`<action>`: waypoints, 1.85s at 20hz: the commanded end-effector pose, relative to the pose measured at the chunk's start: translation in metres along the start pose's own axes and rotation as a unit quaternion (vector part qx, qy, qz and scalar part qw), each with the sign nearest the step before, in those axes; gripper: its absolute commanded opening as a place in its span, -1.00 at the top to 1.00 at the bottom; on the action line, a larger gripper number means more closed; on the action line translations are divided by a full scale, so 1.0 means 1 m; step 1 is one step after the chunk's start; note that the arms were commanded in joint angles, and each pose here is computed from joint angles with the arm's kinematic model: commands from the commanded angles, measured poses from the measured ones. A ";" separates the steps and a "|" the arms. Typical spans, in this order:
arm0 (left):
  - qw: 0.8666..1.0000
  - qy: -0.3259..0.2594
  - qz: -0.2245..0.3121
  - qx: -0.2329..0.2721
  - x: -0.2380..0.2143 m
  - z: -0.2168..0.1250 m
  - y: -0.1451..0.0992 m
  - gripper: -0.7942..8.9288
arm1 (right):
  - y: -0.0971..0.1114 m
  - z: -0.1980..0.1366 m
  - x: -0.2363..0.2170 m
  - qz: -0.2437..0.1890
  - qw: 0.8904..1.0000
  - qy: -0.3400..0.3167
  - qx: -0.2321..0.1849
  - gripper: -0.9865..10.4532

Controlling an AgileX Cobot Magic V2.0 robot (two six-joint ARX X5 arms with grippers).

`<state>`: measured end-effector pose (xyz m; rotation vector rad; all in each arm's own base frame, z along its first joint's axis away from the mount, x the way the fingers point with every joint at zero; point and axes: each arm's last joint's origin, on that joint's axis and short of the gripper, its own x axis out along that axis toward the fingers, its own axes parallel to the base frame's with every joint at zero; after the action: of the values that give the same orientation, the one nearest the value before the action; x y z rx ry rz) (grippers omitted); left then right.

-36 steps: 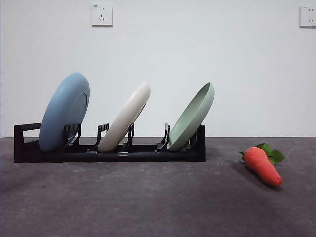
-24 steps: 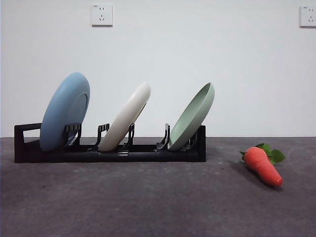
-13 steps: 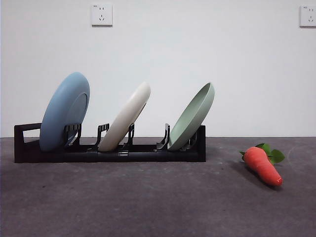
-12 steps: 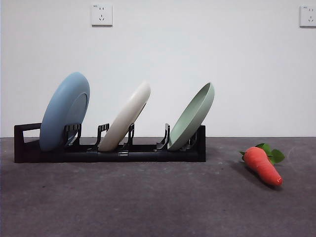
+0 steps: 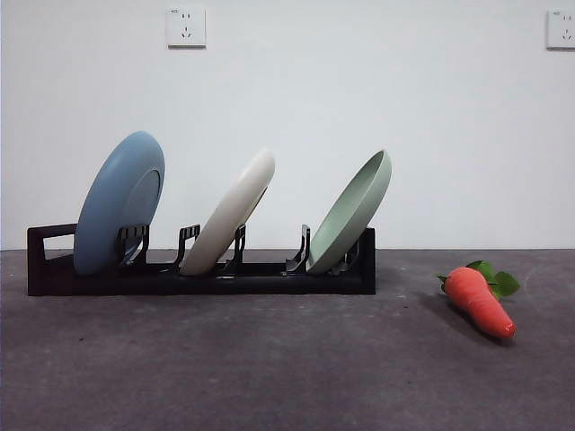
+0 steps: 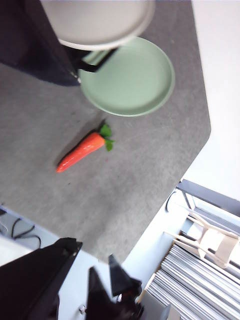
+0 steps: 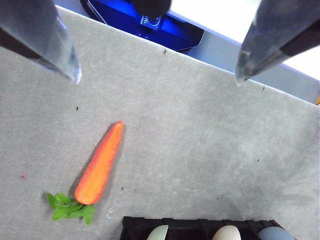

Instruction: Take the green plate from the plate rack,put the plate on the table,take the carrot from the table,put the carrot in the plate

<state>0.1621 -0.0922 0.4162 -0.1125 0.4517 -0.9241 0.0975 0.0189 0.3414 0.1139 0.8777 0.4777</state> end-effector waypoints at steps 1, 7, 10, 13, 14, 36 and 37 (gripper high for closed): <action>1.000 0.020 0.004 0.019 0.045 0.010 -0.005 -0.52 | 0.000 0.001 0.000 -0.001 1.000 -0.002 0.000 -0.33; 0.995 -0.002 0.061 0.077 0.164 0.018 0.001 -0.52 | 0.000 0.000 0.000 -0.001 1.000 0.001 0.001 -0.32; 0.994 -0.008 0.067 0.083 0.212 0.005 0.011 -0.52 | 0.000 0.000 0.000 -0.001 1.000 0.001 0.002 -0.32; 0.992 -0.010 0.094 0.085 0.252 -0.015 0.023 -0.52 | 0.000 0.000 0.000 -0.001 1.000 0.002 0.002 -0.32; 0.992 -0.010 0.095 0.085 0.262 -0.021 0.027 -0.52 | 0.000 0.000 0.000 -0.001 1.000 0.002 0.002 -0.32; 0.992 0.020 0.093 0.081 0.324 -0.074 0.053 0.54 | 0.000 0.000 0.000 -0.001 1.000 0.001 0.005 -0.32; 0.992 0.021 0.092 0.080 0.324 -0.074 0.053 0.57 | 0.000 0.000 0.000 0.000 1.000 0.001 0.005 -0.32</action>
<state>0.3377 -0.3073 0.2326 0.0809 0.4143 -0.7710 0.0973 0.0188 0.3411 0.1179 0.8845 0.4738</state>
